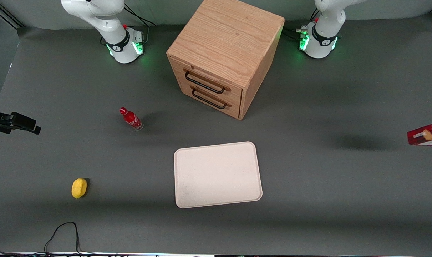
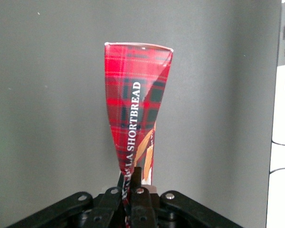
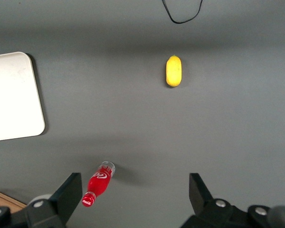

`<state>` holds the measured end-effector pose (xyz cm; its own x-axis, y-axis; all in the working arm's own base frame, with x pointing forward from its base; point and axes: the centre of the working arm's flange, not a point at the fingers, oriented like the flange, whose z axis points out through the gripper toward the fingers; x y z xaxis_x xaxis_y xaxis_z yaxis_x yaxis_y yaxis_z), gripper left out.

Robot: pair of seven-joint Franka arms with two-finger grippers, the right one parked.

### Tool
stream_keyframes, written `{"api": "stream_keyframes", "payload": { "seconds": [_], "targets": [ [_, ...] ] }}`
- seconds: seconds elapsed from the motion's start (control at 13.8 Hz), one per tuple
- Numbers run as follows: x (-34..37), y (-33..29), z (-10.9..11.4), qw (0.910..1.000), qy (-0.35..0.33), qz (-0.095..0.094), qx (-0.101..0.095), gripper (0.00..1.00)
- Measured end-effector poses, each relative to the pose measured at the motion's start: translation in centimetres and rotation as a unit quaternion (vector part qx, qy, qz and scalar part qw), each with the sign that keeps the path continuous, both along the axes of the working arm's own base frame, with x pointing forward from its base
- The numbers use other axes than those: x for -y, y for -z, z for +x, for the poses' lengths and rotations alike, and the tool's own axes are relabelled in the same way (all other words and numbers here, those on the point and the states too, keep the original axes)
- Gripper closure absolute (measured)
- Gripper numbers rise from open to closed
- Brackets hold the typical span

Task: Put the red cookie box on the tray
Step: 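Carry the hanging cookie box over the white tray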

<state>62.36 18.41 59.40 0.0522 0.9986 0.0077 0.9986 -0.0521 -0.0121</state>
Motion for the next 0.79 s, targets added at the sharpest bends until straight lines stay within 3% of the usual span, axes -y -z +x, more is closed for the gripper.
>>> {"api": "stream_keyframes", "payload": {
  "seconds": [0.22,0.43,0.58,0.79],
  "targets": [
    [3.1,-1.8,0.5,0.9976,0.069,-0.007,0.008,0.97],
    [11.1,-2.0,1.8,0.985,0.17,-0.027,0.013,0.97],
    [17.8,-2.2,2.0,0.9712,0.235,-0.036,0.014,0.97],
    [30.8,-1.0,1.4,0.9407,0.338,-0.023,0.001,0.97]
  ]
}}
